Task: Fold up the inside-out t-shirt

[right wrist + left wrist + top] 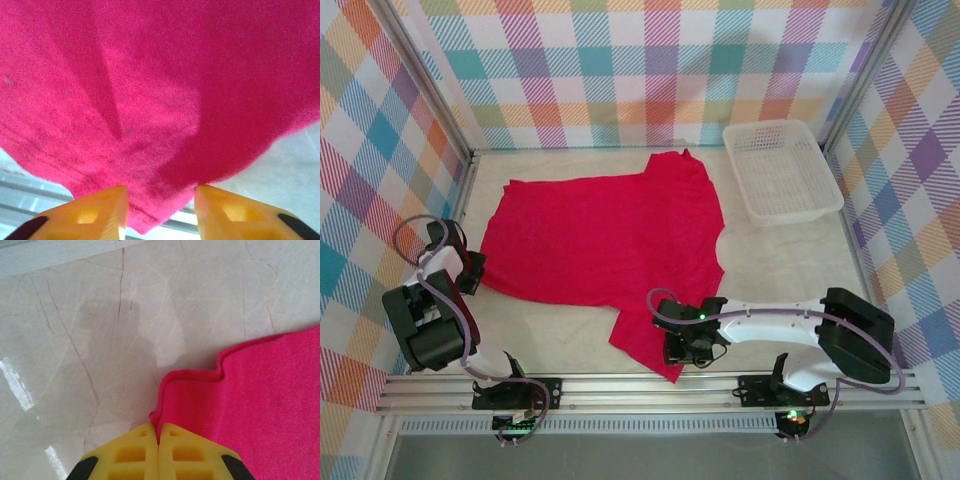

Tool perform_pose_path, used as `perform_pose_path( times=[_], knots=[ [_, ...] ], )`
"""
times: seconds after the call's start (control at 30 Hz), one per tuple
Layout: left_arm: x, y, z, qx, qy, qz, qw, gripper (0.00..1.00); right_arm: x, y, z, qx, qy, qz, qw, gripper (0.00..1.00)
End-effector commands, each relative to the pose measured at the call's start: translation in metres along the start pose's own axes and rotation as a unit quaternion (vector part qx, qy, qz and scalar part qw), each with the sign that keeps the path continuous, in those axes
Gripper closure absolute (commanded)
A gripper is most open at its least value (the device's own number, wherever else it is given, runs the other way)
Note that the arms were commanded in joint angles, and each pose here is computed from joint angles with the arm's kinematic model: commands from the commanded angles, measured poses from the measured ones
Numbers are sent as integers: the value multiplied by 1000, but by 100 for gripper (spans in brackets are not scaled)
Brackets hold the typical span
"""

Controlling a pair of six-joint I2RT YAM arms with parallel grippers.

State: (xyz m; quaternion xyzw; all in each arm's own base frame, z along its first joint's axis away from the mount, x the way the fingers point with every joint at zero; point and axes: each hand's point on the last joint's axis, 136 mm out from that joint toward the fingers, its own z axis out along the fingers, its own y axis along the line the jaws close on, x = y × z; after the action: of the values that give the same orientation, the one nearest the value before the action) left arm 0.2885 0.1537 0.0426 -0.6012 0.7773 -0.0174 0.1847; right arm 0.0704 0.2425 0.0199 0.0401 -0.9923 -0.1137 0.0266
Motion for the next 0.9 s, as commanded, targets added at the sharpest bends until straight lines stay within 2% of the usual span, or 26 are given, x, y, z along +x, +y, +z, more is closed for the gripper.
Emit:
perform_pose_path(
  times=[0.0, 0.2, 0.3, 0.43, 0.6, 0.77, 0.87],
  knots=[
    [5, 0, -5, 1, 6, 1, 1000, 96, -8, 13, 4, -6, -10, 4, 1000, 63],
    [6, 4, -10, -6, 5, 4, 1000, 96, -6, 14, 14, 11, 12, 9, 1000, 67],
    [6, 6, -14, -6, 4, 4, 1000, 97, -5, 6, 12, 29, 11, 16, 999, 78],
    [10, 11, -27, -7, 3, 7, 1000, 98, -10, -1, -7, 39, -17, 21, 999, 99],
    [11, 23, -65, -4, -18, 15, 1000, 100, -20, -22, -56, 55, -88, 20, 994, 100],
    [15, 28, -110, 45, -56, 10, 997, 100, -25, -30, -108, 28, -144, 18, 989, 100],
    [22, 24, -123, 77, -55, 10, 995, 100, -36, -27, -130, 16, -154, 19, 988, 100]
  ],
)
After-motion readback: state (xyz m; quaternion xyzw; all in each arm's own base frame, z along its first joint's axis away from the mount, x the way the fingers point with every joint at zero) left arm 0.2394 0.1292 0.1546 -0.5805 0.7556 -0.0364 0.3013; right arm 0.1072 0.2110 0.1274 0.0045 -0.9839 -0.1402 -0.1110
